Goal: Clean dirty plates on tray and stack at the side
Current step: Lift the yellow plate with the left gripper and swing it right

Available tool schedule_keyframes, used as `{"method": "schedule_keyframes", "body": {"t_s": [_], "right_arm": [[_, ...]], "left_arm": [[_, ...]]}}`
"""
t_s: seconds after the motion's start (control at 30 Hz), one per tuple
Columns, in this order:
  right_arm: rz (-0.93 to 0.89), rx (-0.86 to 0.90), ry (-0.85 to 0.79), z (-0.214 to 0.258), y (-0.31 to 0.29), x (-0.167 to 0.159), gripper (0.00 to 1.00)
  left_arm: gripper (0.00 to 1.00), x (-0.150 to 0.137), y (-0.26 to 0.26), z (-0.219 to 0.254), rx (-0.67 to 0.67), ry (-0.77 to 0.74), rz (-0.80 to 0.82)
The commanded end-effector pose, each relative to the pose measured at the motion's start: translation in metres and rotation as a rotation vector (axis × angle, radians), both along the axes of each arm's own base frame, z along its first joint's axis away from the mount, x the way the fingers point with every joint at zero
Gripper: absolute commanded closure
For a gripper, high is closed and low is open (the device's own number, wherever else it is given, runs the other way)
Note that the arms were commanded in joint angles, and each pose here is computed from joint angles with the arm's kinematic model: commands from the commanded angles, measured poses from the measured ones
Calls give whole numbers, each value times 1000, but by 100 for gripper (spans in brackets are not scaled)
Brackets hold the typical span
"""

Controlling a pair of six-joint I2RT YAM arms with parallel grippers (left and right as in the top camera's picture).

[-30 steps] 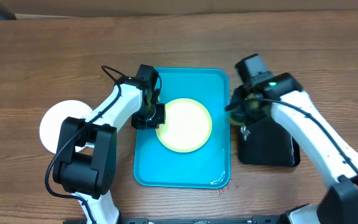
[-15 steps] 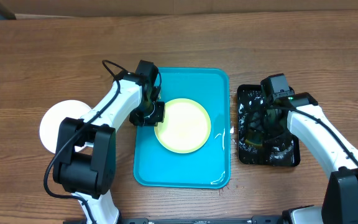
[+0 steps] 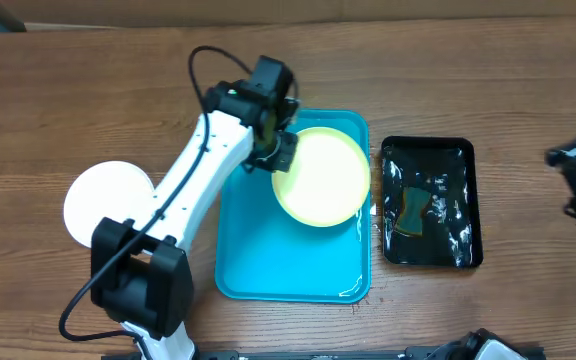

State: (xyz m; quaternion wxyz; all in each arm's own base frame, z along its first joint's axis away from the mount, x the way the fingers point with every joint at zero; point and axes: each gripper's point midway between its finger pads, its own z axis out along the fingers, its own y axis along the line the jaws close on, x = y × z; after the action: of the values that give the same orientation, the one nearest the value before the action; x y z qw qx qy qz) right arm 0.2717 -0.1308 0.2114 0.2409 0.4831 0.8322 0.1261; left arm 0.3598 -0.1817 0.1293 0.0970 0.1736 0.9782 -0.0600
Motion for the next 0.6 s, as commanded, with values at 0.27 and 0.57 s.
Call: {"method": "schedule_keyframes", "body": {"t_s": [0.27, 0.57], "right_arm": [[-177, 30, -8, 3, -40, -27, 0], [-177, 30, -8, 3, -40, -27, 0]], "left_arm": [[96, 17, -150, 96, -85, -525, -207], [96, 37, -192, 126, 149, -911, -278]]}}
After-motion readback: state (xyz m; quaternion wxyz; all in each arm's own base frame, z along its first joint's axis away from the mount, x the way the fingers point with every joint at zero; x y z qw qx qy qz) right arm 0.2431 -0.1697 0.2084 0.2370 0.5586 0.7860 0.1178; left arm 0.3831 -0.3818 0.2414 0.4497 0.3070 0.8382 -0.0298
